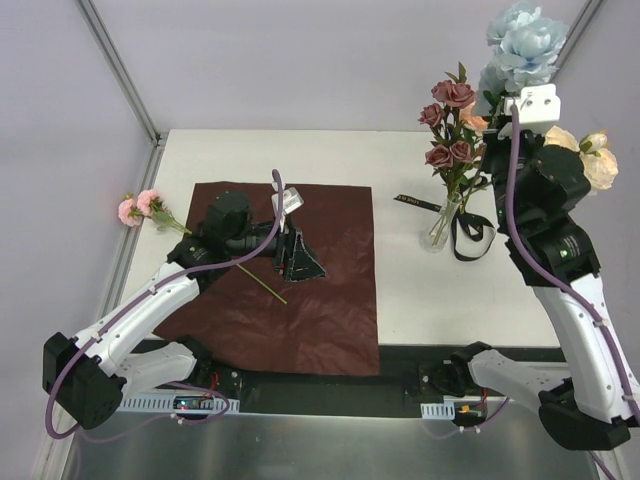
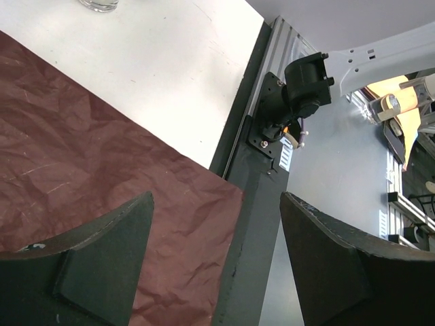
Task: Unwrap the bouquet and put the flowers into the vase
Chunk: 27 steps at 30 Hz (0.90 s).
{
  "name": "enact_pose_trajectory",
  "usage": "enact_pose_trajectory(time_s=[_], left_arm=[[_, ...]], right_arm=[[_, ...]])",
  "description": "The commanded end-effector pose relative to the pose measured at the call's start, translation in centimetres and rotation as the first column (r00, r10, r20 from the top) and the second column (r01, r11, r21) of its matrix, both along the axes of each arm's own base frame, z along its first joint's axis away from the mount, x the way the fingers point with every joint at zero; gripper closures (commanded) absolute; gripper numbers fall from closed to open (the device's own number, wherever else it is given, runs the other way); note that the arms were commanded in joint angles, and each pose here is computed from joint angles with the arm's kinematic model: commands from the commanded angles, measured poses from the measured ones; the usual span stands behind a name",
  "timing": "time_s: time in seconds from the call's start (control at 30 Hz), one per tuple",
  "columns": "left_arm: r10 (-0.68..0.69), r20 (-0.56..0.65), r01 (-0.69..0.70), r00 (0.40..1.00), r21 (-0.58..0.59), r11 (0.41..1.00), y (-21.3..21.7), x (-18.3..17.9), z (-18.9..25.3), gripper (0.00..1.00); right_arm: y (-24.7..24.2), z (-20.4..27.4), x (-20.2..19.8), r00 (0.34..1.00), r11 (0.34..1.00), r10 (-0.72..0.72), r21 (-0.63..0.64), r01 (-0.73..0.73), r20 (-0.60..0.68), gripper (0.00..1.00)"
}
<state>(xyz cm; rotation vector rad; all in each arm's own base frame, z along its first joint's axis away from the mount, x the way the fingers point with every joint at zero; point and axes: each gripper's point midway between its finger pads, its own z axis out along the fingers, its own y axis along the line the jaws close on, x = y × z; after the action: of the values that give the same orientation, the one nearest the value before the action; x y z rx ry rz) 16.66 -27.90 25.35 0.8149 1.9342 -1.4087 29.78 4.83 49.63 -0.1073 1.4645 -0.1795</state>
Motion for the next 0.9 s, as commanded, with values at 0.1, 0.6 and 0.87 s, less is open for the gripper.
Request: enact_pose_trajectory(time_s=[0.1,0.6,0.87], left_arm=[[0.0,0.051,0.0,0.999,0.006,1.0,-0.1,0.3,0.2,0.25],[0.002,0.041,-0.003,0.999,0.02,1.0,-0.4,0.8,-0.3,0.24],[0.006,0.04,-0.007,0.999,0.026,1.0,-0.4,1.0,-0.5,0.24]], right_arm=[[-0.2,3.0,1.7,0.994,1.0,0.009,0.0,-0.009,0.105,0.99],[0.3,1.4,4.6,0.991,0.999,0.04,0.012,-0.042,0.128,0.99],[0.3,-1.6,4.8,0.99,0.998,0.055,0.012,-0.057,0.127,0.99]])
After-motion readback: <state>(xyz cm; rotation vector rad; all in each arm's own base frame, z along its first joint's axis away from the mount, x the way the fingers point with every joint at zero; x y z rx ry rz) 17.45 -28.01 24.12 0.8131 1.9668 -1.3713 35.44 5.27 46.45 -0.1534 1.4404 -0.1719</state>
